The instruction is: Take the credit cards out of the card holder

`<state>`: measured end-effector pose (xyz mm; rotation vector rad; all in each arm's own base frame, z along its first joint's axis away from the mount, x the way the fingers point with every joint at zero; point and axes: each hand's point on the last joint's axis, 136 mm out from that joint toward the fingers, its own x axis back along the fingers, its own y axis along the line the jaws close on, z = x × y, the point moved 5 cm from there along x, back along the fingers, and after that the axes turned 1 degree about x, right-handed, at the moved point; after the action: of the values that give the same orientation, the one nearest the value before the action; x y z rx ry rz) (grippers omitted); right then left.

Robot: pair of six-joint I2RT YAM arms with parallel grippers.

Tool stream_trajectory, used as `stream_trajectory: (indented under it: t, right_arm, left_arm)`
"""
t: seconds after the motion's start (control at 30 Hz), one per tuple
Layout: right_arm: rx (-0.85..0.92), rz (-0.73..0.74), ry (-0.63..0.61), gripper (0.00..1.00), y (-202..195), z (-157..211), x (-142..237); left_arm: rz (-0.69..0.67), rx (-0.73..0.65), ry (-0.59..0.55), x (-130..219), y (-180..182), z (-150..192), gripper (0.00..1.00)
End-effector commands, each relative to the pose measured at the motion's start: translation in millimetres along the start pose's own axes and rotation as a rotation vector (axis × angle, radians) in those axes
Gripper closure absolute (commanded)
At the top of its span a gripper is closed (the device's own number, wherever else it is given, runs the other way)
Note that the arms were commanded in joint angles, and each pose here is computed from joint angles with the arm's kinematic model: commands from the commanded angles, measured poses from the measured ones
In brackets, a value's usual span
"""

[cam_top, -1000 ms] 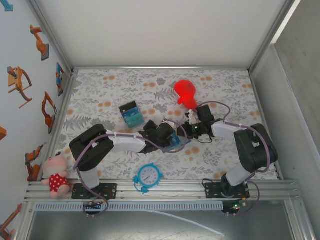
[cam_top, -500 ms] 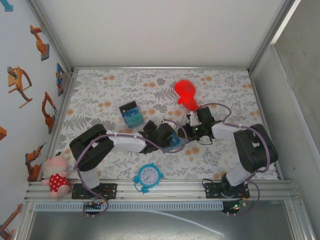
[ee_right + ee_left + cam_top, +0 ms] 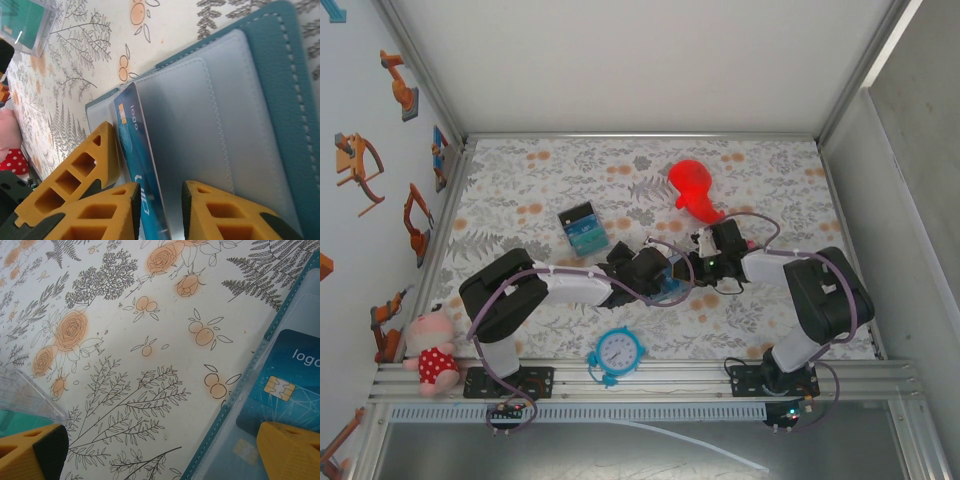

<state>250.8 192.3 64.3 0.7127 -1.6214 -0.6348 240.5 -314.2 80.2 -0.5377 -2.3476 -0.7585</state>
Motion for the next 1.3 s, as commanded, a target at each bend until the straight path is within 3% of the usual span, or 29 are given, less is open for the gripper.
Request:
stream_trajectory:
  t: [0.0,0.13,0.37,0.63,1.07,1.27]
  right_arm:
    - [-0.006,-0.042,0.015,0.76,3,2,-7]
    - [-0.001,-0.045,0.016,0.85,5,1,-8]
    - [0.064,0.082,-0.018,0.98,6,-4,9]
    - [0.146,0.255,-0.051,1.00,9,-9,36]
    - [0.420,0.093,-0.172,1.00,74,-6,84]
    - [0.613,0.025,-0.164,1.00,113,5,95]
  left_arm:
    - [0.006,-0.020,0.050,-2,-5,16,0.03]
    - [0.004,-0.018,0.051,-2,-4,16,0.03]
    - [-0.009,-0.002,0.022,8,4,9,0.03]
    - [-0.030,0.013,-0.028,25,17,-4,0.03]
    - [-0.096,0.176,-0.196,87,79,-43,0.03]
    - [0.045,0.301,-0.297,121,112,-49,0.03]
